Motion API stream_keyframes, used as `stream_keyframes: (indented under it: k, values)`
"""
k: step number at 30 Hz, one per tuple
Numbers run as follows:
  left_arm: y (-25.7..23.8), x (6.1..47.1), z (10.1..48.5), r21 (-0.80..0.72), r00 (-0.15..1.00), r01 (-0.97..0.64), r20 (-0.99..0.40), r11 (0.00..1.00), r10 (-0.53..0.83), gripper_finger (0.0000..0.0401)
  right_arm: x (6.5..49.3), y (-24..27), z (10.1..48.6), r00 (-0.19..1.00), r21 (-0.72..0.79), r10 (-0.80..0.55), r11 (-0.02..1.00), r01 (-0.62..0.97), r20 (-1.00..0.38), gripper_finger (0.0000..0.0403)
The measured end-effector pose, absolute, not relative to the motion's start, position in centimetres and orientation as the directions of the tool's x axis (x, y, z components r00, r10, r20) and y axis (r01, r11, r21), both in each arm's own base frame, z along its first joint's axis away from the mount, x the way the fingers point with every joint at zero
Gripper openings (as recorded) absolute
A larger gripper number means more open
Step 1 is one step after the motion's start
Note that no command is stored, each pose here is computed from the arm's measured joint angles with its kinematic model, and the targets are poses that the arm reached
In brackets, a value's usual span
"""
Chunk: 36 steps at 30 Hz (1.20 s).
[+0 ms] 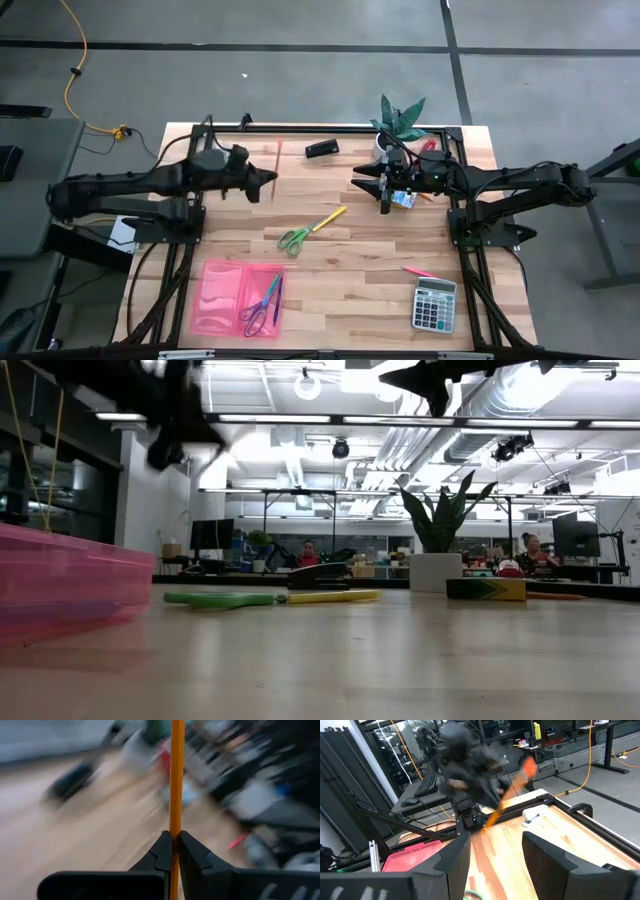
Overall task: Pack school essentials
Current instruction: Put the left orange pencil into the supply box
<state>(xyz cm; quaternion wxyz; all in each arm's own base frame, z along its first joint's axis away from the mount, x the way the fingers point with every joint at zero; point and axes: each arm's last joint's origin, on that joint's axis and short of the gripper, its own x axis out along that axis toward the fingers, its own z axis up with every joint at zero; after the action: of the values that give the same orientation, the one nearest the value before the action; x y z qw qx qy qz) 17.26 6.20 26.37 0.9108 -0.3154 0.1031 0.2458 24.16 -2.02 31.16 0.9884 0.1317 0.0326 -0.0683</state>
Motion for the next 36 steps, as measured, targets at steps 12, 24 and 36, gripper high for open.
stream_keyframes:
  k: [12,24,36]
  values:
    - [-1.4,20.4,30.2,-0.337,0.961,-0.199,0.118,0.92,0.251,0.0,24.2,-1.5,31.7,0.998,0.261,-0.054,0.964,0.058,-0.023,0.0172]
    - [-1.9,21.3,29.8,-0.309,0.963,-0.185,0.131,0.933,0.234,0.0,24.2,-1.2,31.7,0.999,0.284,-0.041,0.958,0.046,-0.022,0.0172]
    - [-1.9,21.3,29.7,-0.232,0.966,-0.191,0.126,0.954,0.224,0.0,24.3,-1.1,31.9,1.0,0.284,-0.029,0.959,0.028,-0.001,0.0172]
